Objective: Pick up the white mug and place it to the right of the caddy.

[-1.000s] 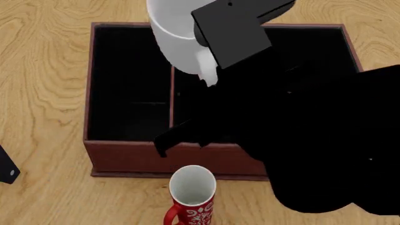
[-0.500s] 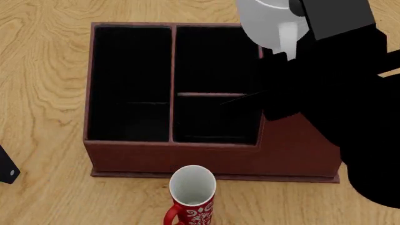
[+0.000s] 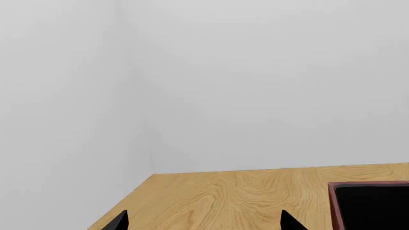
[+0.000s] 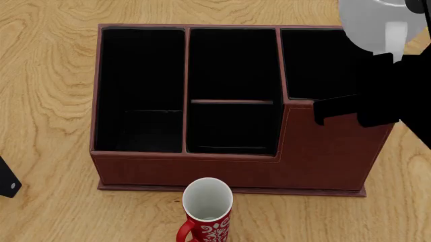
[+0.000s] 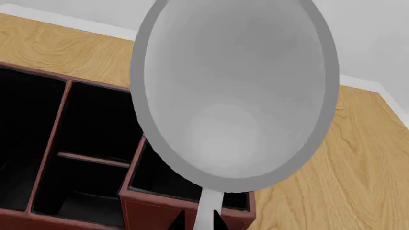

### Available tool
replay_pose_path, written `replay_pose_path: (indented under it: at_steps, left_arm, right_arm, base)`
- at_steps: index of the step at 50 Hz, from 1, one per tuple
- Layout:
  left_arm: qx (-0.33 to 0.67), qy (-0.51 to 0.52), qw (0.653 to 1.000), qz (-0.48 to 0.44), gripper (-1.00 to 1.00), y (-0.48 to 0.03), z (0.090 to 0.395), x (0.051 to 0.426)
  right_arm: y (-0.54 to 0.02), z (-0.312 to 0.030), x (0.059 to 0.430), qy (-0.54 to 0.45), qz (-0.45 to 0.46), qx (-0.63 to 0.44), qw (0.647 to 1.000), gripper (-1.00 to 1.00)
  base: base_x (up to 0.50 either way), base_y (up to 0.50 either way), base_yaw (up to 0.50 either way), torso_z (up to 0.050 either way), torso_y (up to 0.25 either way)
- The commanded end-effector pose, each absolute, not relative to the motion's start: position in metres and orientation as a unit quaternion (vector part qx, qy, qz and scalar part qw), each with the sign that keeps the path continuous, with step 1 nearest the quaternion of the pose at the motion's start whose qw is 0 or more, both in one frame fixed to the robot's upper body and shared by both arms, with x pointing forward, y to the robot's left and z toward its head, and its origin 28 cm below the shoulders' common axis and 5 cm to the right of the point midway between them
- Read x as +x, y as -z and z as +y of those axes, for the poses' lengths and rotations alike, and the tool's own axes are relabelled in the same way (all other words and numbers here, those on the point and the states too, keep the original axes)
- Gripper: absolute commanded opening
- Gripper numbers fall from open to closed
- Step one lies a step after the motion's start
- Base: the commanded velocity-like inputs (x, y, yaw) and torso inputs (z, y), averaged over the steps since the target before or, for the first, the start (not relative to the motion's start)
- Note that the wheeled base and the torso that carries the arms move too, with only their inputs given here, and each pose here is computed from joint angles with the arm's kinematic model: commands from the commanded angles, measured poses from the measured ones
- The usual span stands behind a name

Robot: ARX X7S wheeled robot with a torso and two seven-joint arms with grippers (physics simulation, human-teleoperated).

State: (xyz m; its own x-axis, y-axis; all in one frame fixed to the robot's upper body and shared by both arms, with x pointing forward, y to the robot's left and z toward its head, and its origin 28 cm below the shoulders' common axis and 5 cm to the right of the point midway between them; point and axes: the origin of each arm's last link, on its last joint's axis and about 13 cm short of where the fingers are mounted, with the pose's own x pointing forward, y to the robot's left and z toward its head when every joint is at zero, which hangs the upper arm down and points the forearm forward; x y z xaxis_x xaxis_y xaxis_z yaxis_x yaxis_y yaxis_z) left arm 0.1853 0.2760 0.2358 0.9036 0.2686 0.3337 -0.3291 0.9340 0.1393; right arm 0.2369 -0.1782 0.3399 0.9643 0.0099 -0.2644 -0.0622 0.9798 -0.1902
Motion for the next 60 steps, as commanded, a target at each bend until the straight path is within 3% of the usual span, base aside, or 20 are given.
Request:
replay_pose_path:
  at_steps: [1,32,60]
  left_arm:
    - [0.096,-0.148,0.972,-0.154,1.00,-0.234,0.273,0.191]
    - [0.097,-0.142,0.974,-0.150,1.00,-0.231,0.270,0.196]
    - [0.102,-0.141,0.974,-0.148,1.00,-0.231,0.268,0.197]
  right_arm:
    - [-0.340,-0.195,0.236,0.022,0.139,-0.099,0.985,-1.00]
    - [-0.321,-0.230,0.238,0.098,0.196,-0.088,0.972,-1.00]
    - [-0.281,-0.245,0.270,0.109,0.249,-0.058,0.961,-1.00]
  base:
    - [0.00,0.00,0.00,0.000,0.000]
    - [0.00,0.00,0.00,0.000,0.001]
    - [0.00,0.00,0.00,0.000,0.000]
